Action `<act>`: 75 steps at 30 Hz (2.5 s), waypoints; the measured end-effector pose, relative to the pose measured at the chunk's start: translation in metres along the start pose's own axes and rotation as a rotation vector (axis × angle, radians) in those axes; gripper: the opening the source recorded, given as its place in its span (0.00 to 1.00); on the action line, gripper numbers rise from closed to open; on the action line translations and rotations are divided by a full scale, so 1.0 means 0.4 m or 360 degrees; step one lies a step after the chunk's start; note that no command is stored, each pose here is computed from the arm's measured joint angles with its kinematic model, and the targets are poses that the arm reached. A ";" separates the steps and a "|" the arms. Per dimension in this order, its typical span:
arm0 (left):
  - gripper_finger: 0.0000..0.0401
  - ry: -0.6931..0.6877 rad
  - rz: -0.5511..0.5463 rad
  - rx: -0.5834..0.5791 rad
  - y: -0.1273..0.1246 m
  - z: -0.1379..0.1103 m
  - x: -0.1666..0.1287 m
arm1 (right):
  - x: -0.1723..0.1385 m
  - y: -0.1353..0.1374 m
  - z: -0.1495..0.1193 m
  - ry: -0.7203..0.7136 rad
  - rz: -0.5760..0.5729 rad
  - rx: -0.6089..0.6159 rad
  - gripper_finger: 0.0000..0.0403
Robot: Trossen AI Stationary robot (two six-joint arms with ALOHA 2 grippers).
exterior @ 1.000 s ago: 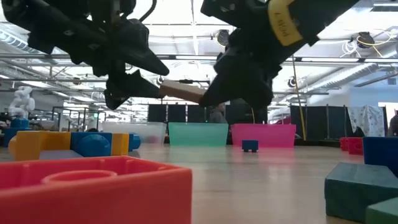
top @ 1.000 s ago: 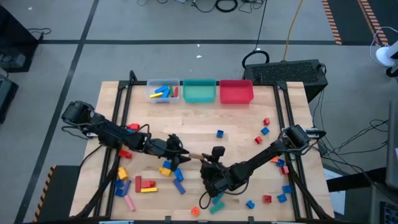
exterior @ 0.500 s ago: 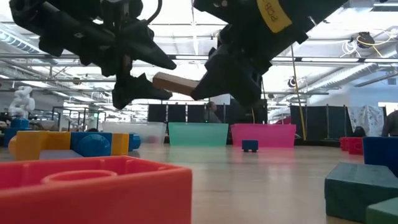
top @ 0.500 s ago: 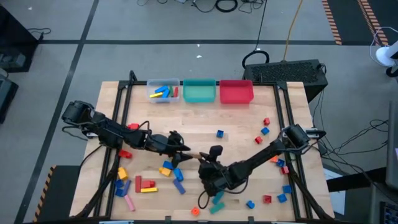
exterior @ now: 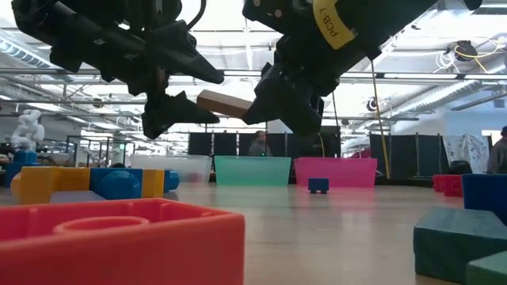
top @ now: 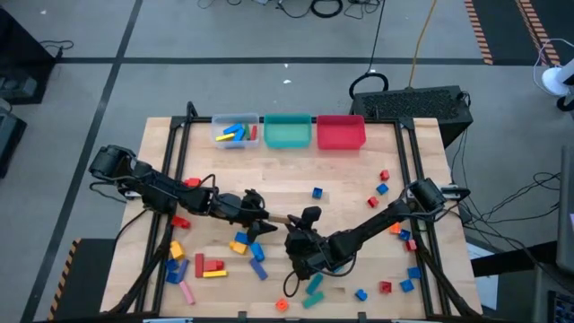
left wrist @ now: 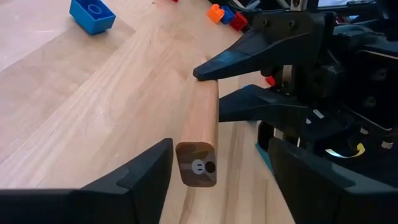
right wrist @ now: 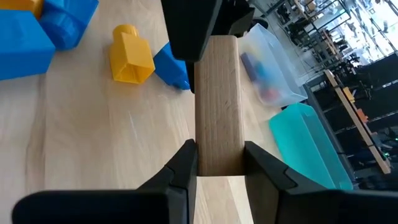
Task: Sort blocks by size
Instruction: Put the brown block into the transparent bin
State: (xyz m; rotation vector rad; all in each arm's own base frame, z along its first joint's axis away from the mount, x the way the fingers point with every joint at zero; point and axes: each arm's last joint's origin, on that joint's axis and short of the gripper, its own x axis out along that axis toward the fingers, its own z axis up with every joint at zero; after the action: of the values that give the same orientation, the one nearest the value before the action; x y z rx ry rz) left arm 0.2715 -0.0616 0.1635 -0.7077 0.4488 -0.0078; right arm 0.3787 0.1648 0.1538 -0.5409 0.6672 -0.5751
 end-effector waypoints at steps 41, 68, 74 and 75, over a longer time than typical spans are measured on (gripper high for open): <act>0.16 -0.0152 0.0199 0.0021 0.096 0.087 -0.009 | -0.035 -0.104 -0.036 0.0269 -0.0145 0.0747 0.55; 0.16 -0.0393 0.1225 -0.0067 0.402 0.286 -0.314 | 0.114 -0.376 -0.243 0.0691 -0.0019 0.0736 0.45; 0.16 -0.0338 0.1393 -0.0126 0.479 0.281 -0.330 | 0.117 -0.439 -0.233 0.0407 0.0461 0.0870 0.43; 0.16 -0.0329 0.1413 -0.0144 0.491 0.279 -0.331 | 0.116 -0.444 -0.231 0.0403 0.0502 0.0880 0.43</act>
State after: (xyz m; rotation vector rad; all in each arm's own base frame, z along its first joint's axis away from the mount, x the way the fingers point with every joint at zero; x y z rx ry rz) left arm 0.1683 0.1790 0.1667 -0.5413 0.5345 0.9173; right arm 0.2886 -0.0173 0.1842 0.1565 0.7759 -0.5044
